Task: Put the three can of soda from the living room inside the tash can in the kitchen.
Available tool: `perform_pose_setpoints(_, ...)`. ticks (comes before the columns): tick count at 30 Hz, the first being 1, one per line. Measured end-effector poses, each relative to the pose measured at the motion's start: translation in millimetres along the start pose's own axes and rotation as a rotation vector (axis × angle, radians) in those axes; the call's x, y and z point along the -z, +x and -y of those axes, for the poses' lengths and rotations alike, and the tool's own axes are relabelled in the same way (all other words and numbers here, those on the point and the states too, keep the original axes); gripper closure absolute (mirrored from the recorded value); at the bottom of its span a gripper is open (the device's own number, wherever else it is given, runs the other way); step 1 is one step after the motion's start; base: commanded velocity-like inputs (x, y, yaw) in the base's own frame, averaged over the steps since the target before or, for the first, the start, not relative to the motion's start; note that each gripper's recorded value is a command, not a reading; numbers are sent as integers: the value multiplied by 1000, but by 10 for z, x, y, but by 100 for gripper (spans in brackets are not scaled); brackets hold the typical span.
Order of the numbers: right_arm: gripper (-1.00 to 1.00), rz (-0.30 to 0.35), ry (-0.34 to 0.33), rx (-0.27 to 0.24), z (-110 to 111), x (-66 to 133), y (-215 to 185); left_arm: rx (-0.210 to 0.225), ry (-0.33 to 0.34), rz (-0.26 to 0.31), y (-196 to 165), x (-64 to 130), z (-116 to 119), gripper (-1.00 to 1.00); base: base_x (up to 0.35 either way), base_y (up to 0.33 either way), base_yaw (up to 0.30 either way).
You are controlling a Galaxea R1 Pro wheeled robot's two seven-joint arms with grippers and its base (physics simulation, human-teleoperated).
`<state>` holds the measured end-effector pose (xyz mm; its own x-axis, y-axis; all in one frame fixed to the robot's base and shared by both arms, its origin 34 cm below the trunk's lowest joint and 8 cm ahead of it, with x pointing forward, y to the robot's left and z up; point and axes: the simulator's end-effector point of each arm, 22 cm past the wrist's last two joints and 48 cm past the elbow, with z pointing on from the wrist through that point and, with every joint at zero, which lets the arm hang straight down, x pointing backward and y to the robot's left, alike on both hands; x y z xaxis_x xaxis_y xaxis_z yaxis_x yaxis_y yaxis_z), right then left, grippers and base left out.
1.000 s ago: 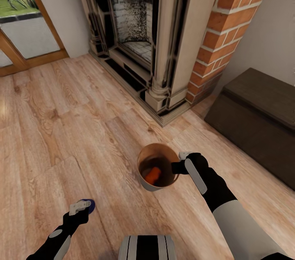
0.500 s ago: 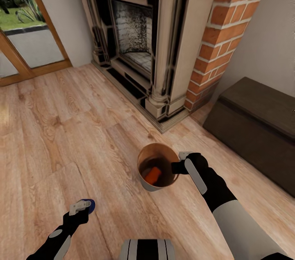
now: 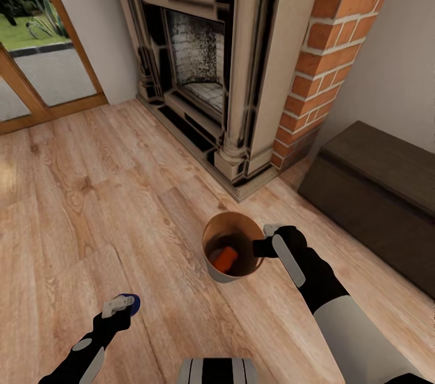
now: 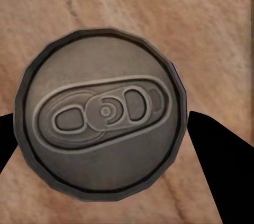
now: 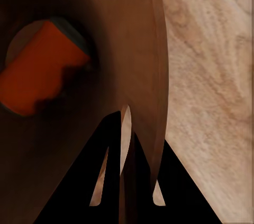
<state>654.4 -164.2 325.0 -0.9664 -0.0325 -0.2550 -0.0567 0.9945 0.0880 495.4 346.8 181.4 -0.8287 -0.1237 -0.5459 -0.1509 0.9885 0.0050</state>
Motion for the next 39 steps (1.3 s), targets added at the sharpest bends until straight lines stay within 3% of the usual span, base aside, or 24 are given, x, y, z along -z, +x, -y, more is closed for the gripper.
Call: perform_pose_setpoints(39, 100, 32, -2, 3, -92, 954, -509, 4, 5, 39, -844, 671, 45, 100, 0, 0, 0)
